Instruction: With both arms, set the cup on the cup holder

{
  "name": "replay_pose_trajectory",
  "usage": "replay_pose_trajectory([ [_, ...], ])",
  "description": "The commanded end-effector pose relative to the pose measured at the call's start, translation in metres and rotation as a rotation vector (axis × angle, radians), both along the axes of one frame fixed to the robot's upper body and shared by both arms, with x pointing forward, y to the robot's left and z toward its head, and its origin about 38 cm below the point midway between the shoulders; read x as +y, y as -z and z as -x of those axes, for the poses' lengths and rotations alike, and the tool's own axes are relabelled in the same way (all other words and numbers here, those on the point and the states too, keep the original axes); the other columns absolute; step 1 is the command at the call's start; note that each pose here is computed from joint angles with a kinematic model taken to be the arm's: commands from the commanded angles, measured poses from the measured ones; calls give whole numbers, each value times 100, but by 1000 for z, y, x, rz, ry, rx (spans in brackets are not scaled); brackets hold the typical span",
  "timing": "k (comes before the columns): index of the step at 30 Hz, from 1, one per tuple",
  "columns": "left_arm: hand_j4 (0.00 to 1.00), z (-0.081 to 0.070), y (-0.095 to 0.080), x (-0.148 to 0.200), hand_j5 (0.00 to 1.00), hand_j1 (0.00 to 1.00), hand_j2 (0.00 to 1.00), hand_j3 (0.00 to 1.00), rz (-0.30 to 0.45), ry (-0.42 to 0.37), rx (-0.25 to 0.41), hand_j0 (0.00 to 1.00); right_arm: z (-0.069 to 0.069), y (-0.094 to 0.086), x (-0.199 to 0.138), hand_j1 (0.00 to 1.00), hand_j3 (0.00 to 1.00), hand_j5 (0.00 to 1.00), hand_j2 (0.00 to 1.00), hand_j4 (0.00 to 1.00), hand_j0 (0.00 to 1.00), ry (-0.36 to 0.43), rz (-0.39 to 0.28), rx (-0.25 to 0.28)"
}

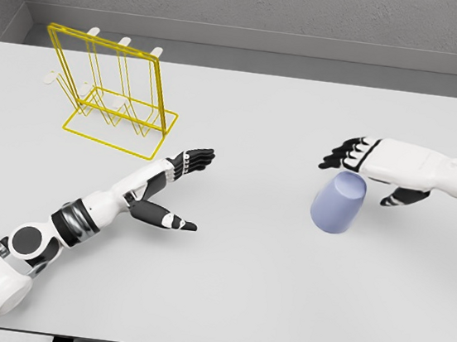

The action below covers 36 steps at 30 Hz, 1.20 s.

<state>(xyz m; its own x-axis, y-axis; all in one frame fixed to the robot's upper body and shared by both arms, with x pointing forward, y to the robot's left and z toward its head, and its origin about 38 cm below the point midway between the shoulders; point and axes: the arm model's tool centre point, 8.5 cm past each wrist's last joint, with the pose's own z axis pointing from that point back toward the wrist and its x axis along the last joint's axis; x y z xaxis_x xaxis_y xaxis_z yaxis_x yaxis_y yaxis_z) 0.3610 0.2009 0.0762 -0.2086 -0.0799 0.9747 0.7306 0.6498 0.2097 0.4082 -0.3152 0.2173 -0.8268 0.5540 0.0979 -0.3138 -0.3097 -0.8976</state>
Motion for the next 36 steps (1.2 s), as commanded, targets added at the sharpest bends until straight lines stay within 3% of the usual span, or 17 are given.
replay_pose_trajectory([
  [1,100,0,0,1,100,100,100,100,2,-2,4,100,0,2,2,100,100,100,100,100,100,-3,-4,8],
  [24,100,0,-1,2,100,100,100,100,3,-5,2,100,2,16,15,100,100,100,100,100,100,-37,23,55],
  [36,100,-1,-1,3,100,100,100,100,2,-6,1,100,2,16,15,75,75,75,75,75,75,-38,36,62],
])
